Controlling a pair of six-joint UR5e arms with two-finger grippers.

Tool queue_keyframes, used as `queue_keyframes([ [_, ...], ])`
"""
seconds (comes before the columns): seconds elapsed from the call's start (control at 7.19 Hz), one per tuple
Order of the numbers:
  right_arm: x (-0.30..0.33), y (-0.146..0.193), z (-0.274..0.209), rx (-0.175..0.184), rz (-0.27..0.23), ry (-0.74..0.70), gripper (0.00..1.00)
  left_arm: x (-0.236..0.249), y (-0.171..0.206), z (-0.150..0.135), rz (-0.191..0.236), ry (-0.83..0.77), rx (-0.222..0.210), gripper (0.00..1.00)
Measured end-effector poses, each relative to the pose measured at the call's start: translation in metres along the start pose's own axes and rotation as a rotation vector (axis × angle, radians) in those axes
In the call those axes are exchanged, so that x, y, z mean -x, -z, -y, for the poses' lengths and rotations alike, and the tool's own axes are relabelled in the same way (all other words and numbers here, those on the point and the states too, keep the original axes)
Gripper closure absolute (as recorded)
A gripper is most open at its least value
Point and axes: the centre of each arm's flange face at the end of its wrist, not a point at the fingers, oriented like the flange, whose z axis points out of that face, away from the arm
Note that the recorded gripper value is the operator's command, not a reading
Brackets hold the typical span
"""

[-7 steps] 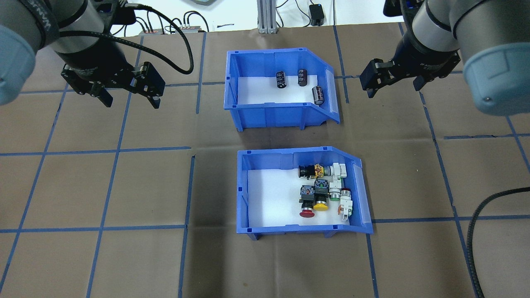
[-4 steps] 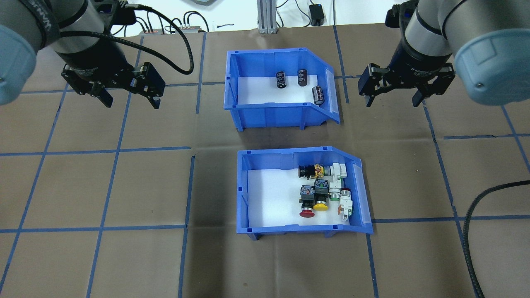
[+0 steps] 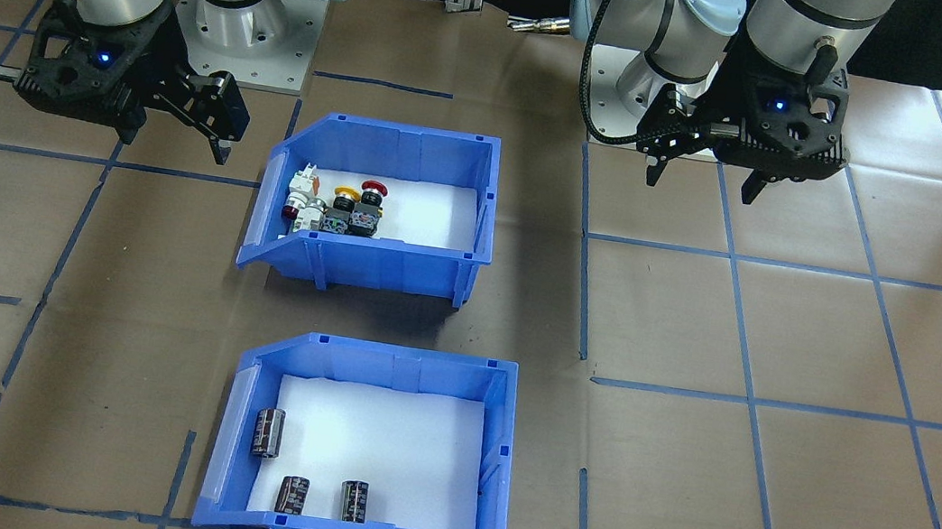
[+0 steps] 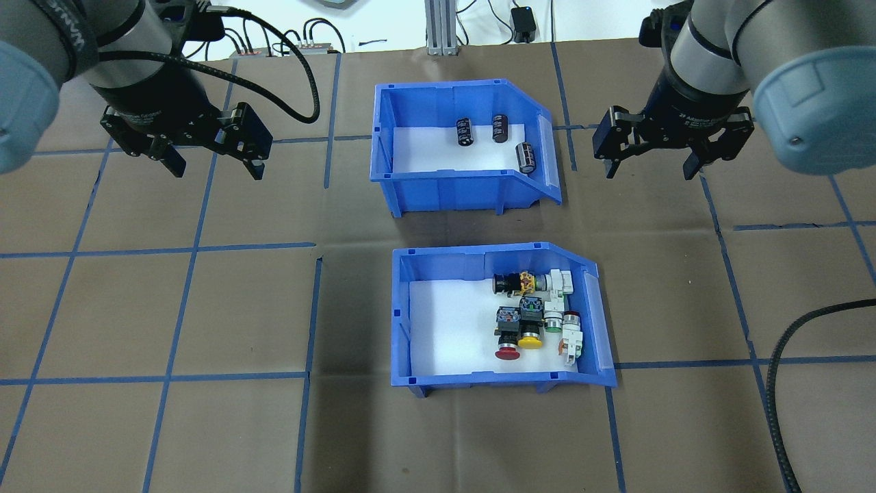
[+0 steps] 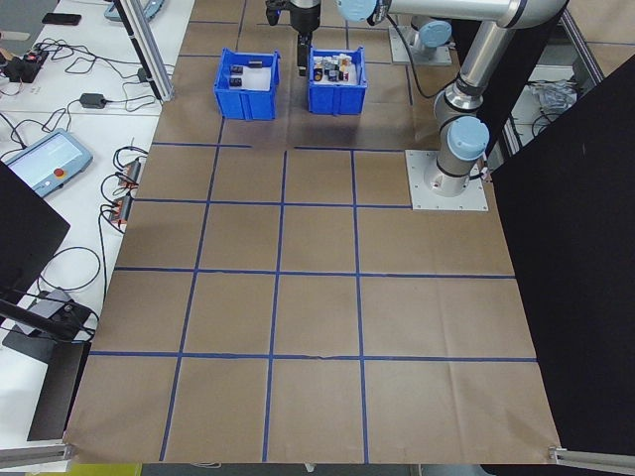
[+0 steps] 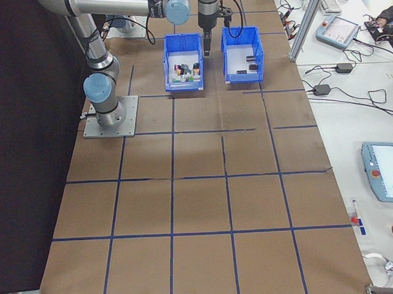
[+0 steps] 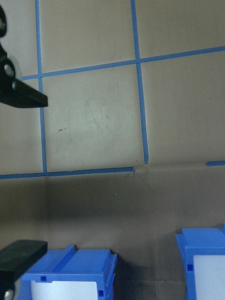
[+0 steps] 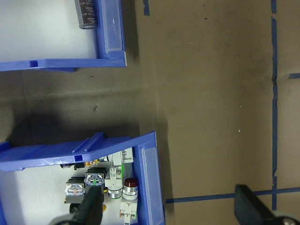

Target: Place battery box in front

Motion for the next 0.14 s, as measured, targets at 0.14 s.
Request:
queue_keyframes([
  [0.14, -0.0002, -0.0001, 0.0001, 0.000, 0.000, -0.001, 0.00, 0.0000, -0.0002, 0.0000, 0.000, 0.000, 0.001, 0.00],
])
